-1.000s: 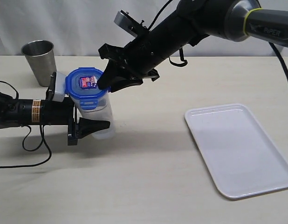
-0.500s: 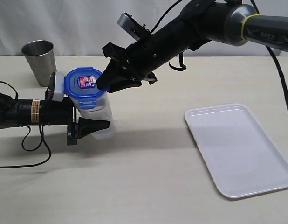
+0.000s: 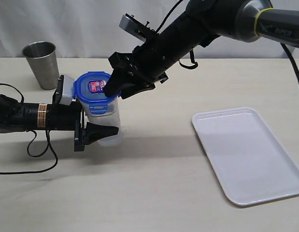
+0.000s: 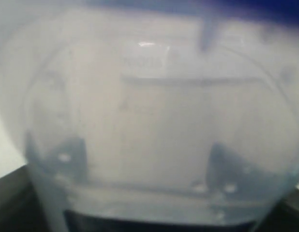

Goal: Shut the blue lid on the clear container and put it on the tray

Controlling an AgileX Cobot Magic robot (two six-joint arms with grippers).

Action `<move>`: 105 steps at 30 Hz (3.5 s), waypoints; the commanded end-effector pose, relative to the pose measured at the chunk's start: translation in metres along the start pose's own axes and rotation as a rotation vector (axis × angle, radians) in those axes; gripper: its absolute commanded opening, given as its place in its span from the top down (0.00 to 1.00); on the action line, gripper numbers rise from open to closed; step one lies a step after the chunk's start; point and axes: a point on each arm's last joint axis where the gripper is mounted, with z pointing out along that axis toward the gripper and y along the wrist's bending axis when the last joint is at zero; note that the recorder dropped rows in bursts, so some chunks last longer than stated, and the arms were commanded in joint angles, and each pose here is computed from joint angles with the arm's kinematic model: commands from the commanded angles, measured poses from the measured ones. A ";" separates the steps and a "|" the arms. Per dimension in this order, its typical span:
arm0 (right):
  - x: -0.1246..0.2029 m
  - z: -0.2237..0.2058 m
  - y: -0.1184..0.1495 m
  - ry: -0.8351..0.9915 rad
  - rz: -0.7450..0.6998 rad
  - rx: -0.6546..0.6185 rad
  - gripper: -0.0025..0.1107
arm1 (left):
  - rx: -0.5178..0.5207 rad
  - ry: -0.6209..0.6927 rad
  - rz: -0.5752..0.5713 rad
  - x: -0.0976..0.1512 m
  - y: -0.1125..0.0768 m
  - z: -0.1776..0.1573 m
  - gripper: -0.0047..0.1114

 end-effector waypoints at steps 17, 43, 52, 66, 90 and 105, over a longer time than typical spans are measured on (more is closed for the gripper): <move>-0.007 -0.040 0.033 -0.021 -0.165 0.168 0.41 | -0.019 0.069 -0.071 0.005 0.002 0.002 0.96; 0.012 -0.006 0.108 0.110 -0.997 0.666 0.57 | -0.012 0.071 -0.068 0.005 0.002 0.002 0.96; 0.021 0.008 0.100 0.141 -1.014 0.611 0.57 | -0.011 0.069 -0.068 0.005 0.002 0.002 0.96; 0.027 0.036 0.082 0.259 -1.021 0.560 0.57 | -0.009 0.070 -0.068 0.005 0.001 0.002 0.96; 0.042 0.090 0.065 0.505 -1.171 0.659 0.70 | -0.002 0.061 -0.067 0.004 0.001 0.002 0.96; 0.041 0.090 0.061 0.466 -1.102 0.601 0.70 | 0.067 0.071 -0.064 0.005 -0.005 0.002 0.96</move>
